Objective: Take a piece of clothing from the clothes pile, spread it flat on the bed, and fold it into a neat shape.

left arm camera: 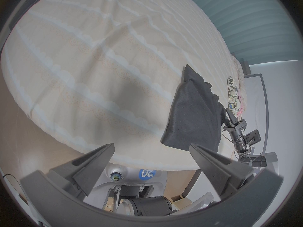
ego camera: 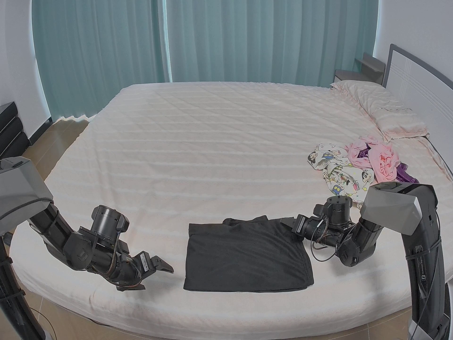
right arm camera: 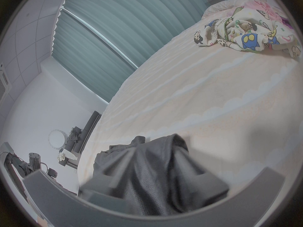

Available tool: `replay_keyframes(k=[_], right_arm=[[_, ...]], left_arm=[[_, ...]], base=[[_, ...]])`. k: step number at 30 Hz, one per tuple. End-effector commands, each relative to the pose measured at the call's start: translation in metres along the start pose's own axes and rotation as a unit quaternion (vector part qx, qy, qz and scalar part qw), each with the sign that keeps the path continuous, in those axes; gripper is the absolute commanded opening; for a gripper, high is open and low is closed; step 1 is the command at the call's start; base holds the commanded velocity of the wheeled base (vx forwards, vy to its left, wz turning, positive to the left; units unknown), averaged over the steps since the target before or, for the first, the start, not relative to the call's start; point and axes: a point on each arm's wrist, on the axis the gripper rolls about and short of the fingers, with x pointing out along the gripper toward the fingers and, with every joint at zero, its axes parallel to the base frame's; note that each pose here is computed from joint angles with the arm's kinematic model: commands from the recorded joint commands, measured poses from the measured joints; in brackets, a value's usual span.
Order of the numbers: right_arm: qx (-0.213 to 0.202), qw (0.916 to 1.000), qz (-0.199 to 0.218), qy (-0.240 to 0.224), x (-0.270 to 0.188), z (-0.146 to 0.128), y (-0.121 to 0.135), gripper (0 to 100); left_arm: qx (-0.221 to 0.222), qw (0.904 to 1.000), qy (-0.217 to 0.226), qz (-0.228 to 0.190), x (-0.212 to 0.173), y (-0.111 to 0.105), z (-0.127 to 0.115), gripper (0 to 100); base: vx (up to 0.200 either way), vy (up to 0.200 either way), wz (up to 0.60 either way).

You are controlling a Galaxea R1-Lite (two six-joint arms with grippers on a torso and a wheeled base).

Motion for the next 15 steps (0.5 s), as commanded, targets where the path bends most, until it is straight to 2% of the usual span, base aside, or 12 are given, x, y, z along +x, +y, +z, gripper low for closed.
replay_keyframes(k=[1, 15], right_arm=[[0.003, 1.0, -0.003, -0.003, 0.0, 0.001, -0.004, 0], [0.008, 0.9987, -0.027, -0.043, 0.0, 0.02, -0.019, 0]], left_arm=[[0.001, 1.0, -0.001, 0.0, 0.0, 0.0, 0.0, 100], [0.0, 1.0, 0.0, 0.0, 0.0, 0.0, 0.0, 100]], base=[[0.0, 0.0, 0.0], [0.0, 0.0, 0.0]])
